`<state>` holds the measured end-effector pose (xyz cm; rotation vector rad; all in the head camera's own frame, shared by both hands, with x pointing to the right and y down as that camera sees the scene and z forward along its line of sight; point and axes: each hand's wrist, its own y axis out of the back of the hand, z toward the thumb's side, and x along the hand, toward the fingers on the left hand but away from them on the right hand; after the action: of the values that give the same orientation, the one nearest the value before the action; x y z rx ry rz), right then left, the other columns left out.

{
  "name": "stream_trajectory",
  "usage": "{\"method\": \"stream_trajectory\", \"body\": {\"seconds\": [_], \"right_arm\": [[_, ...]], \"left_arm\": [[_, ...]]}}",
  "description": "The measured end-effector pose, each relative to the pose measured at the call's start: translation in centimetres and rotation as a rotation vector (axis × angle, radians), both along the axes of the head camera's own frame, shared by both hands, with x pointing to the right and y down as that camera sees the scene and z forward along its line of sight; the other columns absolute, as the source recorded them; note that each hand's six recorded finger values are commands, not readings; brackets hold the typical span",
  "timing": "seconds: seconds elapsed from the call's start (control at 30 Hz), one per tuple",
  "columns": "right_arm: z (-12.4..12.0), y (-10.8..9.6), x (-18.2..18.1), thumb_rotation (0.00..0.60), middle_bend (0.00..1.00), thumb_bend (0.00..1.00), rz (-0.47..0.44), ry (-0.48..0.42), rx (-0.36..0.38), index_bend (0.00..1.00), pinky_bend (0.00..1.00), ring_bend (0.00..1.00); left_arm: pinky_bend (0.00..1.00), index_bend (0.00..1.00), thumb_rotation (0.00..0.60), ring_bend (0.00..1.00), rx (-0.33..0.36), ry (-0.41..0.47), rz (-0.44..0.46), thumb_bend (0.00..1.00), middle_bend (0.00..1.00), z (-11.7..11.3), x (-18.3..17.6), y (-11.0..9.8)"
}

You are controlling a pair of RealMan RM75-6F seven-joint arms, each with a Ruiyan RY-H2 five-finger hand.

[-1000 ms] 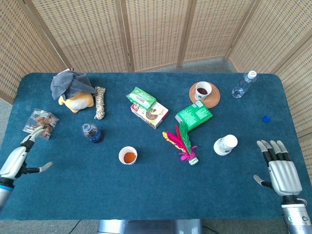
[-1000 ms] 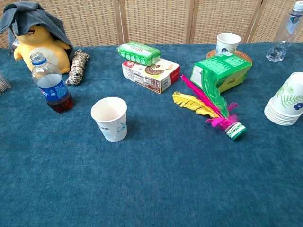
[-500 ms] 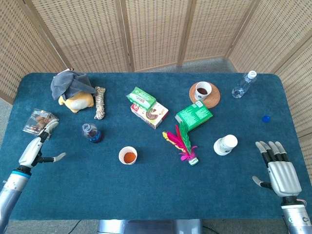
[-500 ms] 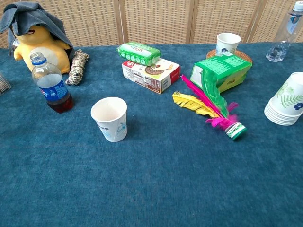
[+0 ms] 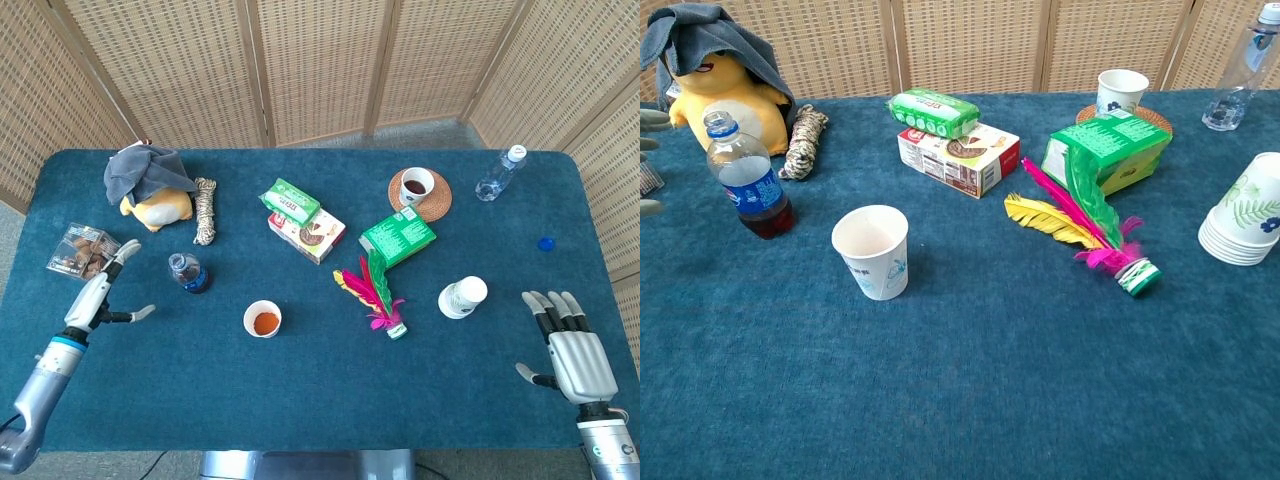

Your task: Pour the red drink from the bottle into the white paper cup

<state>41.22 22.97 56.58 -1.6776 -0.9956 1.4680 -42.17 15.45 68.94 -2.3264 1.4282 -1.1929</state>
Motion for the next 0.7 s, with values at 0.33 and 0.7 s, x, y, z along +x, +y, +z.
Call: {"method": "stream_trajectory", "body": {"seconds": [0.33,0.7], "right_arm": [[0.0,0.0,0.1,0.6,0.0,0.0,0.009,-0.023,-0.013,0.0,0.0,0.0],[0.2,-0.1,0.3,0.6,0.0,0.0,0.016,-0.023,-0.021,0.0,0.0,0.0]], "left_arm": [[0.0,0.0,0.6,0.0,0.007,0.009,0.007,0.26,0.0,1.2,1.6,-1.1],[0.0,0.0,0.6,0.0,0.007,0.041,0.026,0.26,0.0,2.4,4.1,-1.9]]}}
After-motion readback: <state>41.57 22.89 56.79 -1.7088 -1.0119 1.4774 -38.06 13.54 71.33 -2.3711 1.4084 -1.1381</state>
